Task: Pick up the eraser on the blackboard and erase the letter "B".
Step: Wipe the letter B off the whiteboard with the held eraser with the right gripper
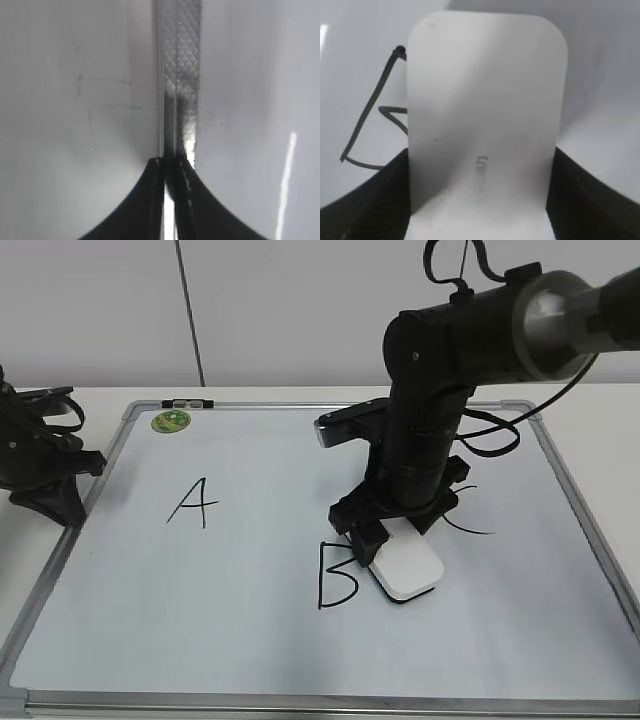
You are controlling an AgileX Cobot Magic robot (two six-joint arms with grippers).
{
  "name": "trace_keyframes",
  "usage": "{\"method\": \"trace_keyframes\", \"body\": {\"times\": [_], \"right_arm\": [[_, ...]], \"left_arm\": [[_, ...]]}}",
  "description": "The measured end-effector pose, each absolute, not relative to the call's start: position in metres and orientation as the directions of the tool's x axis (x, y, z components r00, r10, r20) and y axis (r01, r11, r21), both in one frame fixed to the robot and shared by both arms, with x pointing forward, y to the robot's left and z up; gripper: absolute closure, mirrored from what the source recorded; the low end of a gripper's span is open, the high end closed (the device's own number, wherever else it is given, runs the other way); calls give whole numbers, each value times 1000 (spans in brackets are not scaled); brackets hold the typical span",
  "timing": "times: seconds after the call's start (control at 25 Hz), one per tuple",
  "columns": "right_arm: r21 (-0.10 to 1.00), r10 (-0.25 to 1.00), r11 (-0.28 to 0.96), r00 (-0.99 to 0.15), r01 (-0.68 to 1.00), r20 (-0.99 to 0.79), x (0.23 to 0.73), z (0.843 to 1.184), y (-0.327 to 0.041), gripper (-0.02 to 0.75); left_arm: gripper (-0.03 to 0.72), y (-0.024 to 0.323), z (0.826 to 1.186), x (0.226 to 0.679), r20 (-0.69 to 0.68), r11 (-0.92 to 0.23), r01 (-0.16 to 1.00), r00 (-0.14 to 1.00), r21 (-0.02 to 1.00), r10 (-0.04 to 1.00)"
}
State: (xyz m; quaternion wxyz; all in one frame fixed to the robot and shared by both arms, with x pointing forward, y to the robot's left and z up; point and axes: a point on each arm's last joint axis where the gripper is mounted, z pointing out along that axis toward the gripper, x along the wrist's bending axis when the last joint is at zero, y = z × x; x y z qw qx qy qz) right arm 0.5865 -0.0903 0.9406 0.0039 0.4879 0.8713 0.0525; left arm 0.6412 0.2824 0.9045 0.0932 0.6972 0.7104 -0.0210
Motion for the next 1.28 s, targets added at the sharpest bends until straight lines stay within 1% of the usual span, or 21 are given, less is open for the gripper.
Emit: {"method": "trace_keyframes", "body": {"times": [0.36,0.76,0.92,1.08,1.28], "right_arm": [[80,844,534,-537,842,14,594,927,-89,178],[81,841,538,-541,839,20,592,927,-85,178],[95,811,580,-585,809,23,579,927,-63,178],[124,758,642,-651,757,47,554,926,-26,179],[139,698,706,-716,694,32,533,924,0,179]], "left_arm": [[680,282,905,641,-162,27,995,-10,100,987],[680,282,905,641,-162,27,995,-10,100,987],[680,282,905,641,-162,27,995,-10,100,987],[680,282,905,641,-162,27,995,-10,100,987],[680,282,905,641,-162,27,995,-10,100,987]]}}
